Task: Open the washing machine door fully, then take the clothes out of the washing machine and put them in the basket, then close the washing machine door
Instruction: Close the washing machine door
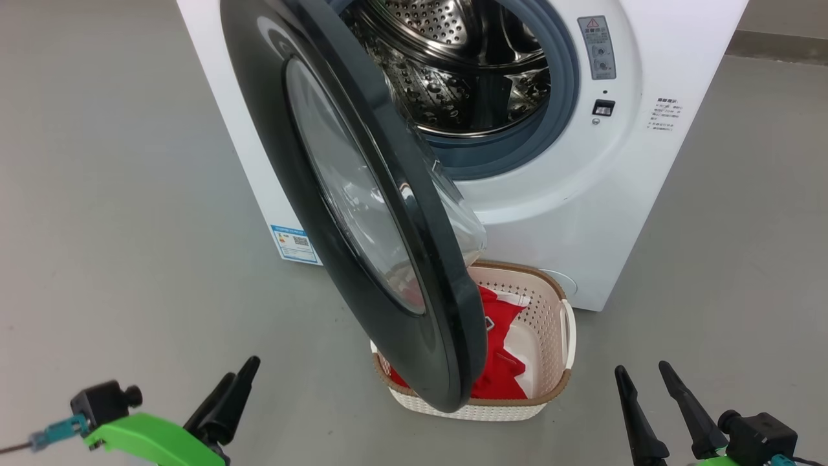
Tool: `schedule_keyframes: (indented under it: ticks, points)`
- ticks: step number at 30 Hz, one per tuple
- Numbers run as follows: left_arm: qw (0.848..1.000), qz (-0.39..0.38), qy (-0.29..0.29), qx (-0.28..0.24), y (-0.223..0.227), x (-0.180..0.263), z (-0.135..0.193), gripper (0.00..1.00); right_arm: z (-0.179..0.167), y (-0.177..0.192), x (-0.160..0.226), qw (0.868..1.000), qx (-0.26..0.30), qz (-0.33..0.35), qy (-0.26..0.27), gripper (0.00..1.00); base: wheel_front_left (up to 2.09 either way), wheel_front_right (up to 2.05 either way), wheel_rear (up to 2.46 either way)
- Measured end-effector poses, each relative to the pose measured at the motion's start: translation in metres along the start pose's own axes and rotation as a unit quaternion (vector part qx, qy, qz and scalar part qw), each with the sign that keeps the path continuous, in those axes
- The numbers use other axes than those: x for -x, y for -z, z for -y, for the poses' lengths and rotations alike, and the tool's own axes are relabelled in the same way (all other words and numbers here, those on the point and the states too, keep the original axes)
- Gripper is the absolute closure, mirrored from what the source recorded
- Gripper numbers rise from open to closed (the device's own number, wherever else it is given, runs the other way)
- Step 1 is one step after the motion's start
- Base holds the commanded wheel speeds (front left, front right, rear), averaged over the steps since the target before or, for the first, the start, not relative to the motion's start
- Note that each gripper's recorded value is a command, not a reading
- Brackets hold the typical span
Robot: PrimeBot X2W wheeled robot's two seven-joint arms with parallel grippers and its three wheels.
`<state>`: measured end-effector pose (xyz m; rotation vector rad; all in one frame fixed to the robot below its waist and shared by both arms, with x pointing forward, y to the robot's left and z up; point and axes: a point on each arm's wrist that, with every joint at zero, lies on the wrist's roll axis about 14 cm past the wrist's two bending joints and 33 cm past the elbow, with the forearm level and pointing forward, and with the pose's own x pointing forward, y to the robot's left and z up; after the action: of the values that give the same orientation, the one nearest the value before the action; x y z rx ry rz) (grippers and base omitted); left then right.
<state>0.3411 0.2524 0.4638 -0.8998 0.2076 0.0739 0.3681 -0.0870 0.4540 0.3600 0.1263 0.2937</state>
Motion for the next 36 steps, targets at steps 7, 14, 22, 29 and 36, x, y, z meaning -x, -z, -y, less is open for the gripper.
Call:
schedule_keyframes:
  ticks: [7,14,22,29,36]
  points:
    - [0.999,0.028,-0.020,-0.002,0.007,0.006,-0.012,0.00,0.000,-0.001,0.001,1.000,0.000,0.001,0.000,0.00,0.00,0.00,0.00]
    - [0.998,0.035,-0.049,-0.015,0.018,0.014,-0.032,0.00,0.000,0.002,0.000,1.000,-0.001,-0.002,0.001,0.00,0.00,0.00,0.00]
    - [0.994,0.043,-0.061,-0.079,0.018,0.014,-0.040,0.00,0.001,0.004,-0.002,1.000,-0.002,-0.006,0.000,0.00,0.00,0.00,0.00]
    - [0.984,0.055,-0.070,-0.154,0.022,0.018,-0.042,0.00,0.002,0.006,-0.003,1.000,-0.002,-0.009,0.001,0.00,0.00,0.00,0.00]
    - [0.973,0.078,-0.067,-0.205,0.022,0.021,-0.031,0.00,0.002,0.005,-0.002,1.000,-0.002,-0.008,0.001,0.00,0.00,0.00,0.00]
